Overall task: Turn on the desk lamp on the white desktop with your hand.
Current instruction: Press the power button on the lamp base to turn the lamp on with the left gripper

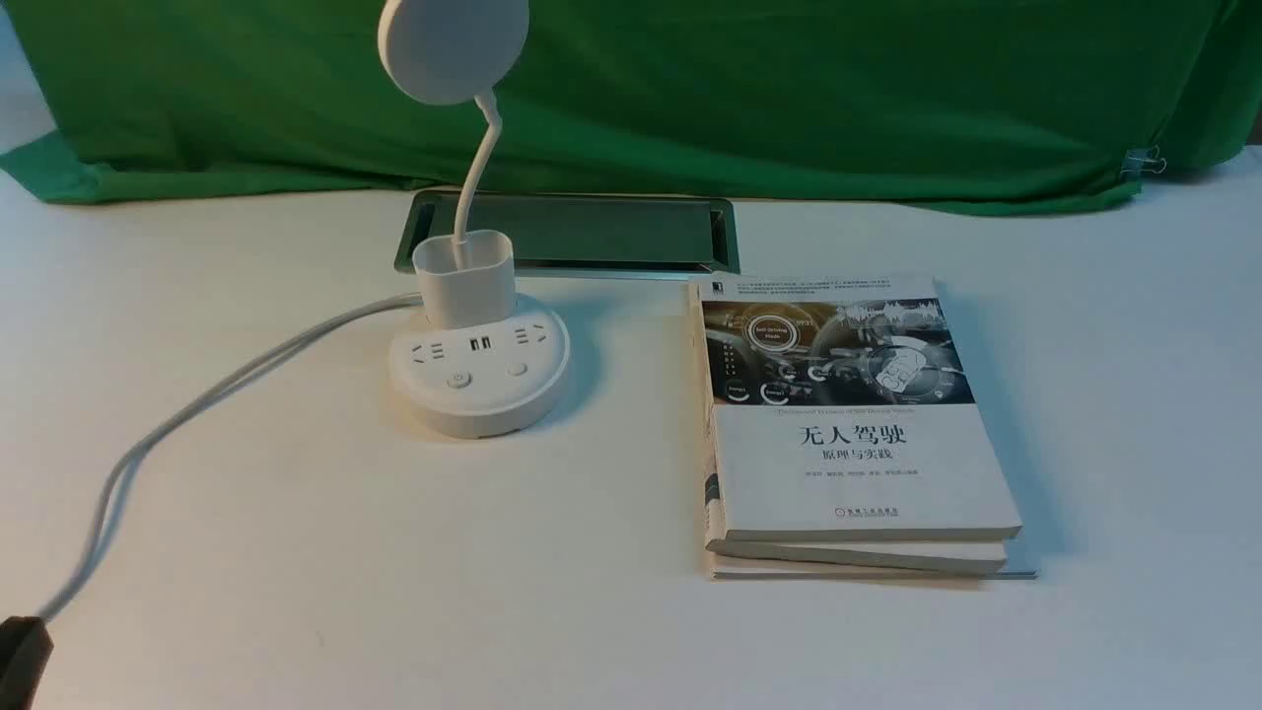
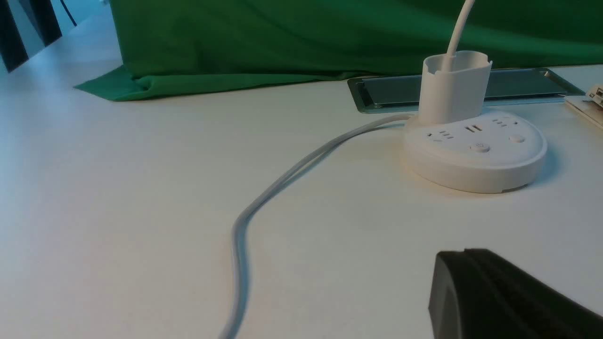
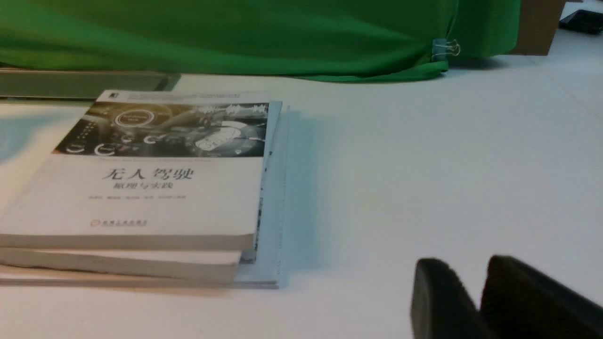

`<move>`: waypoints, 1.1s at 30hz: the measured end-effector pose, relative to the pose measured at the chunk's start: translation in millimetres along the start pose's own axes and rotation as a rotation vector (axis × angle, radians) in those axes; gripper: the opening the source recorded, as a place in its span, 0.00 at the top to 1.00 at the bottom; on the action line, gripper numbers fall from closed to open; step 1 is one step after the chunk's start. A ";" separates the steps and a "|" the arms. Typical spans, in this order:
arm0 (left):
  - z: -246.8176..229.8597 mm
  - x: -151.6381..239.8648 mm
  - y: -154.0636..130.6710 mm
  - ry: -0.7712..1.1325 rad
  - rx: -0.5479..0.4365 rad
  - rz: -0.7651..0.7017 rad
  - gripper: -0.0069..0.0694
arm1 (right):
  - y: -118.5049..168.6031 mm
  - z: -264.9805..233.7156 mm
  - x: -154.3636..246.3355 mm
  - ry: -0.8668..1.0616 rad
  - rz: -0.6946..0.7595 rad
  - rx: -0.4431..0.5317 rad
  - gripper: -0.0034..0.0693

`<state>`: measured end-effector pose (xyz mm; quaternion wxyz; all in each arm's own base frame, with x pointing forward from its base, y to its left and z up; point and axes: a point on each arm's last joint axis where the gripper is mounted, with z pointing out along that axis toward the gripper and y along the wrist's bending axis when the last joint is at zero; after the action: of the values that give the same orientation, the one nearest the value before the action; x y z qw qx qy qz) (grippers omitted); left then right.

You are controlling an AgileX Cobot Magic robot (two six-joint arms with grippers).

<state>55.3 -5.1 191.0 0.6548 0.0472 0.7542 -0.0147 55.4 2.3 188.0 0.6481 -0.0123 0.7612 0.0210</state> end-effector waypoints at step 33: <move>-0.1 -3.5 1.3 -0.038 -0.016 0.071 0.91 | 0.0 0.0 0.0 0.000 0.000 0.000 0.63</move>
<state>55.9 -3.9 194.5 0.6695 0.0685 0.7395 0.0137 55.4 2.3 188.0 0.6481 -0.0123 0.7612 0.0210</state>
